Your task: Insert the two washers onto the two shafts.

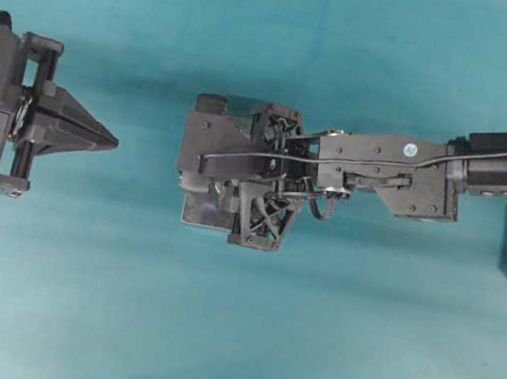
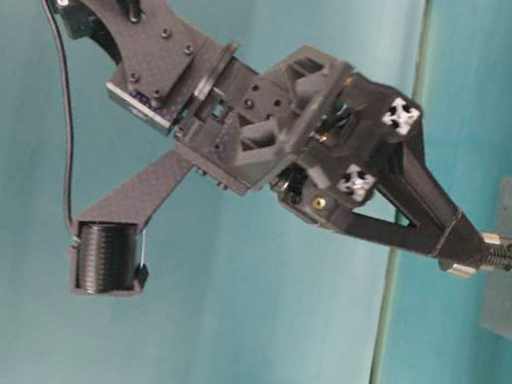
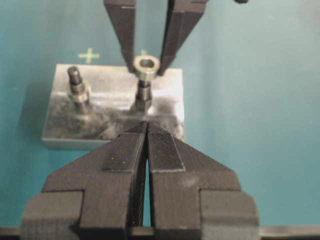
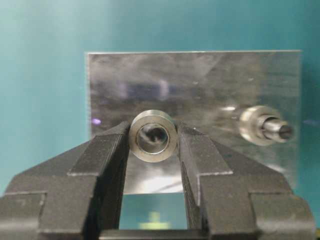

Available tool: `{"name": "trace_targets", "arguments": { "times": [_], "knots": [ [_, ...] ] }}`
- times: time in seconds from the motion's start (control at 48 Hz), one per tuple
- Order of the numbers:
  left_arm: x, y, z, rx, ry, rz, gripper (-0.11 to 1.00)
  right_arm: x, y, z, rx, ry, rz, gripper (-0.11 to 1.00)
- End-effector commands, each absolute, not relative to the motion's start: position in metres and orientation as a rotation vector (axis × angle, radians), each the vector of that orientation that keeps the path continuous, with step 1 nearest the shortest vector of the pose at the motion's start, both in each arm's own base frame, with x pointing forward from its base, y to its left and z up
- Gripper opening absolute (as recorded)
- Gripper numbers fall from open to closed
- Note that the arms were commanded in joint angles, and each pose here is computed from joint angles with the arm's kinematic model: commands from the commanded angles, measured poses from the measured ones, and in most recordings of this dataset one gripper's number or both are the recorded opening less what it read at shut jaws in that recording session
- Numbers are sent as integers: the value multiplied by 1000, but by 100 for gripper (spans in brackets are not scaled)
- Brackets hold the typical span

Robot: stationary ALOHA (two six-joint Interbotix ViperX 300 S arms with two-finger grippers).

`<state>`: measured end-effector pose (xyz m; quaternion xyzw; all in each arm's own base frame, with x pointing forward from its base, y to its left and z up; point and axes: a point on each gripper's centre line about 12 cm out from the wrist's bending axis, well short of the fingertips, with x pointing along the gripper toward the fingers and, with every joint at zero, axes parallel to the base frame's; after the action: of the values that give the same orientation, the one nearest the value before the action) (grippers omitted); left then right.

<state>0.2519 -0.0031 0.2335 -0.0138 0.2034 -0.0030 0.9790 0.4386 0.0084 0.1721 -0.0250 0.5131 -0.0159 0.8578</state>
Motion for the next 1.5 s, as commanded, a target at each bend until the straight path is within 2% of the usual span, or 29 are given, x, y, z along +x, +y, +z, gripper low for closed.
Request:
{"name": "trace_targets", "arguments": {
  "times": [0.0,0.916,0.958,1.062,1.104,1.312,1.479],
  "knots": [
    [253,-4,239,-28,388,-8,0,445,7,188,-58,1036,-36,33],
    [250,-4,242,-28,371,-10,0,443,1,171,-20,1106,-54,34],
    [250,-4,242,-28,371,-10,0,444,2,169,-7,1110,-52,39],
    [249,-4,243,-28,367,-10,0,446,8,162,49,1109,-43,70],
    [249,-4,243,-28,367,-10,0,448,10,161,62,1102,-38,77],
    [246,-4,244,-28,358,-10,0,454,23,169,65,1071,-12,71],
    [244,-4,244,-28,358,-10,0,453,10,165,60,1085,-37,71]
  ]
}}
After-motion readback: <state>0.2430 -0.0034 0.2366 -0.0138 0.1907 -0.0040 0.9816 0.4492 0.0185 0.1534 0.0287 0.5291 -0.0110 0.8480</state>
